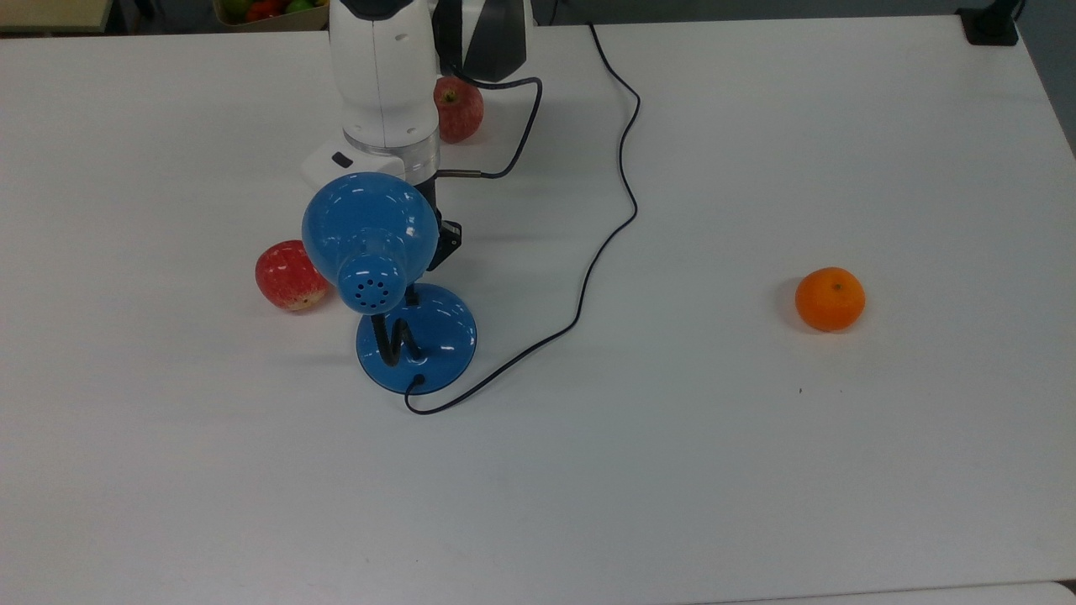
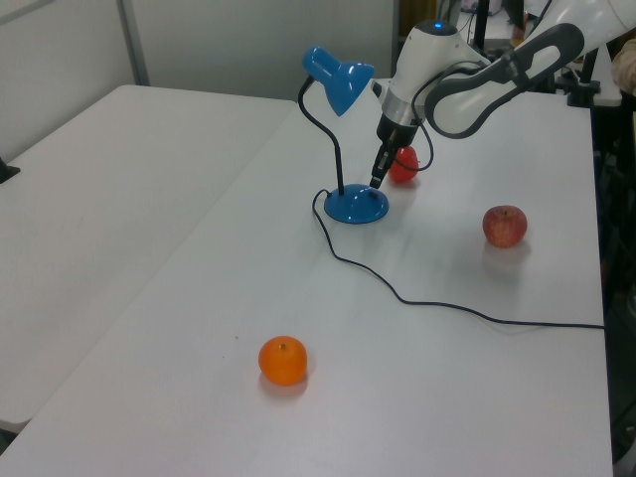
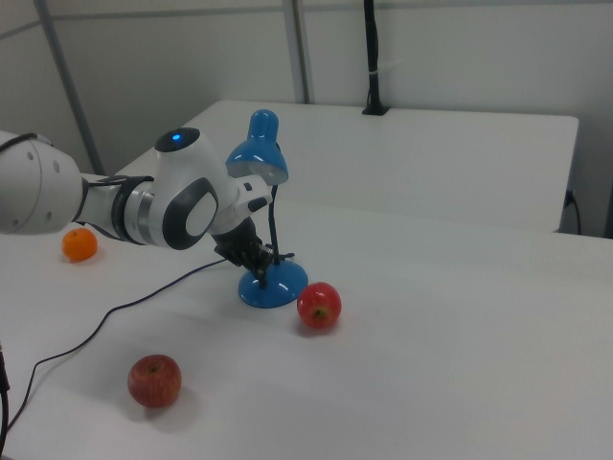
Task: Turn on desk lamp
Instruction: 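Press down on the switch on the lamp base with the gripper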
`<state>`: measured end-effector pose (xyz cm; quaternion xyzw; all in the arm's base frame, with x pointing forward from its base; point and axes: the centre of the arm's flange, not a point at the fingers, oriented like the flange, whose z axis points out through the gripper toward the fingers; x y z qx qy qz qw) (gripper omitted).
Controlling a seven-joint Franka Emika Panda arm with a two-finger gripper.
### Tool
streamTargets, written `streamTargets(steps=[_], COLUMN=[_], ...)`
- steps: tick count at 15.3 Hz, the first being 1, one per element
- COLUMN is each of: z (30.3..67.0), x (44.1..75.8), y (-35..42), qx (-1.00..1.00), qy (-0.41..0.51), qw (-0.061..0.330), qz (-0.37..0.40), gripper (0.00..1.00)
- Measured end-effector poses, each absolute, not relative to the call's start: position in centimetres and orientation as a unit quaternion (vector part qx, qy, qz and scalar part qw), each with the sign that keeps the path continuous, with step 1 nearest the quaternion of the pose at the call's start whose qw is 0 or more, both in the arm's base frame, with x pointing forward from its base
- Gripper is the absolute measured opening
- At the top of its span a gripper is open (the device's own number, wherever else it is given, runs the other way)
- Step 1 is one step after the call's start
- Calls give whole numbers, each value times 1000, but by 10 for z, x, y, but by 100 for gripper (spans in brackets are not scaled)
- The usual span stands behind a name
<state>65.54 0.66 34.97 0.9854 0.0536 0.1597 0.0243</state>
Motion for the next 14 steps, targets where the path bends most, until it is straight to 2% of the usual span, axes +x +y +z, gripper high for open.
streamTargets(steps=[14], z=[337], x=[665], y=[8], qx=[985], qy=[66], qw=[33], qz=[159], gripper=[1])
